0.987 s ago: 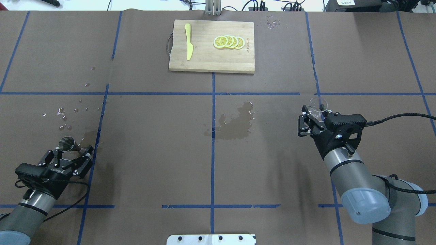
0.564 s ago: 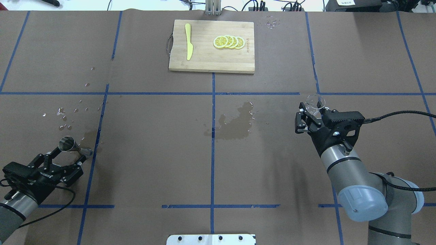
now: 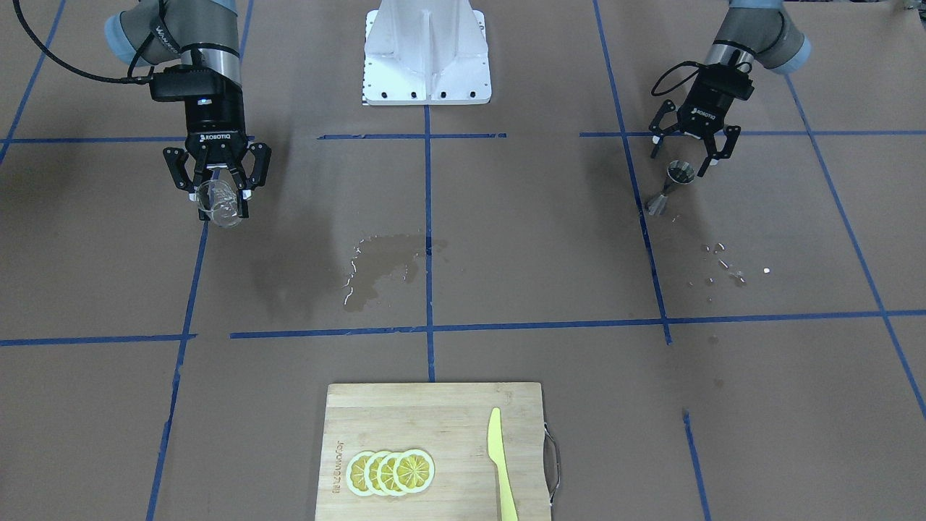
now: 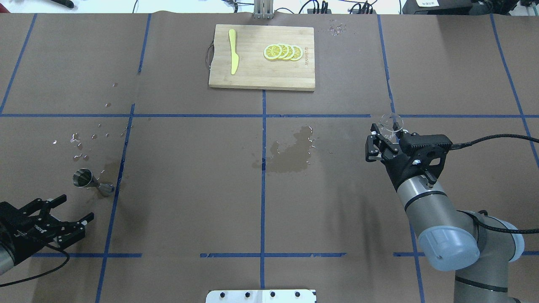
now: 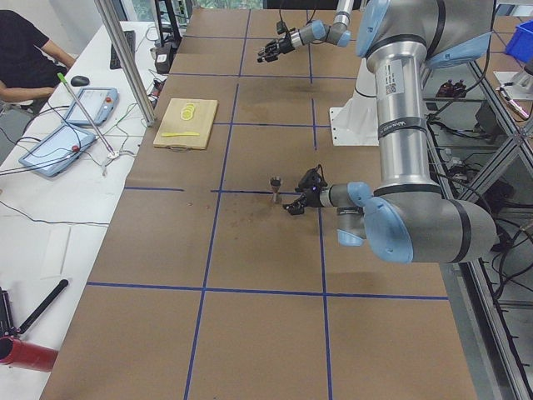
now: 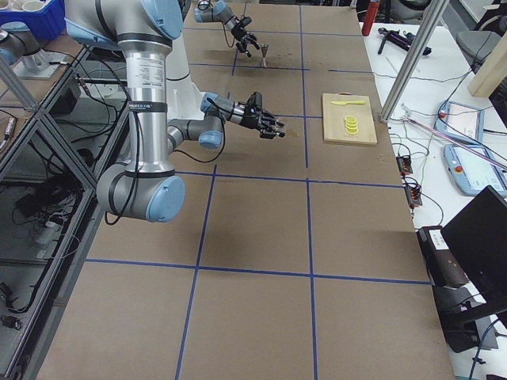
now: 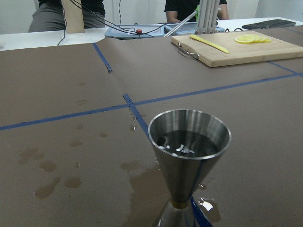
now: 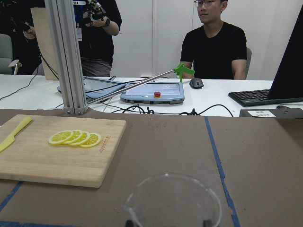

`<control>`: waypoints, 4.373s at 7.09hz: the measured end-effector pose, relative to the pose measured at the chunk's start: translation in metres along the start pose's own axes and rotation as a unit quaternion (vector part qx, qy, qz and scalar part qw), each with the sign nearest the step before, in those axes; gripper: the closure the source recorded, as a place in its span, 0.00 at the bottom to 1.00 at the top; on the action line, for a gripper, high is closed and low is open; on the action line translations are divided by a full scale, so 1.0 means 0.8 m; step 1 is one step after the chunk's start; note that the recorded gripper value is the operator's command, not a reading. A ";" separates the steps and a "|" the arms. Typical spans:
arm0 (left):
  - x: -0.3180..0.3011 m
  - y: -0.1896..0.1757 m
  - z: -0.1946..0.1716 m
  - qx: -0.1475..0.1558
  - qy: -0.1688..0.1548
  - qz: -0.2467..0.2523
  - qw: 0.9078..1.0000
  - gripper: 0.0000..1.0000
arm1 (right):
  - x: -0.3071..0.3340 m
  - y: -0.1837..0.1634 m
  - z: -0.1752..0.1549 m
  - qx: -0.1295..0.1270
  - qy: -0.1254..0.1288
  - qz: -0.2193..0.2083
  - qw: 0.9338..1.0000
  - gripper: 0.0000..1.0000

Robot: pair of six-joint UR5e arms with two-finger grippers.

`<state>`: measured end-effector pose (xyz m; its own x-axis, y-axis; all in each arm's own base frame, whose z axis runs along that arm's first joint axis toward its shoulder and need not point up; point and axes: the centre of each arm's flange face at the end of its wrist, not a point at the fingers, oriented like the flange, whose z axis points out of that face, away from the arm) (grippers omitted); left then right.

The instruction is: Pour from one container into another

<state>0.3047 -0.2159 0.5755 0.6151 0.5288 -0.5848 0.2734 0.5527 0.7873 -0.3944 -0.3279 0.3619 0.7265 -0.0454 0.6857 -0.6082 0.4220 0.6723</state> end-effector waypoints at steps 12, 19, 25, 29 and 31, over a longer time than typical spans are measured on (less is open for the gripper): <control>-0.319 -0.241 0.027 -0.276 0.040 -0.064 0.958 0.00 | 0.141 0.134 0.022 0.003 0.019 -0.010 1.000 0.91; -0.317 -0.249 0.005 -0.286 0.008 -0.099 0.953 0.00 | 0.144 0.198 0.005 0.006 0.016 -0.015 1.000 0.80; -0.311 -0.250 -0.002 -0.286 0.021 -0.102 0.953 0.00 | 0.146 0.211 0.003 0.000 0.015 -0.021 1.000 0.31; -0.311 -0.247 -0.004 -0.287 0.021 -0.102 0.952 0.00 | 0.146 0.212 0.002 -0.001 0.014 -0.022 1.000 0.22; -0.310 -0.248 -0.005 -0.286 0.021 -0.102 0.953 0.00 | 0.145 0.212 0.002 -0.002 0.014 -0.022 1.000 0.22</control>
<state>0.0948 -0.4545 0.5637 0.5594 0.3916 -0.7305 -0.0712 0.9008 0.4284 -0.4138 -0.2630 0.5563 0.7604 -0.0390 0.6483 -0.5750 0.4238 0.6999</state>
